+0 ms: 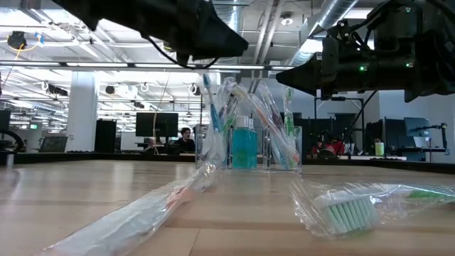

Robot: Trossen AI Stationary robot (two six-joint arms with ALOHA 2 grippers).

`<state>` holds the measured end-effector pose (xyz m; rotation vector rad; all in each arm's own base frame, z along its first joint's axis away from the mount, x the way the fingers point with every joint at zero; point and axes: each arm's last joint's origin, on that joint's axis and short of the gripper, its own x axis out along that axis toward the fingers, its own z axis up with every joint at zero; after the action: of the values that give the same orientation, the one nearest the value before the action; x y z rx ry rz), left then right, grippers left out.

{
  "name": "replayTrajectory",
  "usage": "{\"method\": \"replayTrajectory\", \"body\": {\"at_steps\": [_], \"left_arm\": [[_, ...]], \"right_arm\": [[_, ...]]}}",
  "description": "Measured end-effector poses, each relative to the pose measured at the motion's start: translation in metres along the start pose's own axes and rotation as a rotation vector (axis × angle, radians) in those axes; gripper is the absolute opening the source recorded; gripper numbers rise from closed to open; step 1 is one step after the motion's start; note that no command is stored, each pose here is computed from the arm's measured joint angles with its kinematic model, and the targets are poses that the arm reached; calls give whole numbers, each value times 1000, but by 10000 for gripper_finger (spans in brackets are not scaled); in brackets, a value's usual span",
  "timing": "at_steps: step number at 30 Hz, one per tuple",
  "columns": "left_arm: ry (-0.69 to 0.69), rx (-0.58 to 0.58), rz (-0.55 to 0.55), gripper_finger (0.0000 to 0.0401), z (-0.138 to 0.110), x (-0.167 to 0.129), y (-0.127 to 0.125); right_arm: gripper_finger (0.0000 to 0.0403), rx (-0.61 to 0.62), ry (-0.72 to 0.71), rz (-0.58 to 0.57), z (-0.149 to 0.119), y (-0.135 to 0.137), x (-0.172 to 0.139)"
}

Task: Pick & Place toothbrushing station
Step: Put the green toothbrush into the transparent organizer

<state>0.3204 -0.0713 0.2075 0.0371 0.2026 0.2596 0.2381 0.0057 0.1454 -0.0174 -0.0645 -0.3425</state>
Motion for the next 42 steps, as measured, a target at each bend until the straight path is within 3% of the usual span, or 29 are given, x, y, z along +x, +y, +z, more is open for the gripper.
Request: {"method": "replayTrajectory", "body": {"at_steps": [3,12,21,35,42], "left_arm": [[11,15,-62,112,-2,-6,-12],[67,44,-396,112,-8,-20,-38],[126,227,-676,112,-19,-26,-47],[241,276,-696,112,-56,-12,-55],[249,237,-685,112,-56,-11,-55]], "right_arm": [[62,0,-2,30,0,2,-1],[62,4,-8,58,1,8,-3],[62,16,-32,90,6,17,0],[62,-53,-39,193,12,41,0],[62,-69,-2,258,8,55,-9]]}}
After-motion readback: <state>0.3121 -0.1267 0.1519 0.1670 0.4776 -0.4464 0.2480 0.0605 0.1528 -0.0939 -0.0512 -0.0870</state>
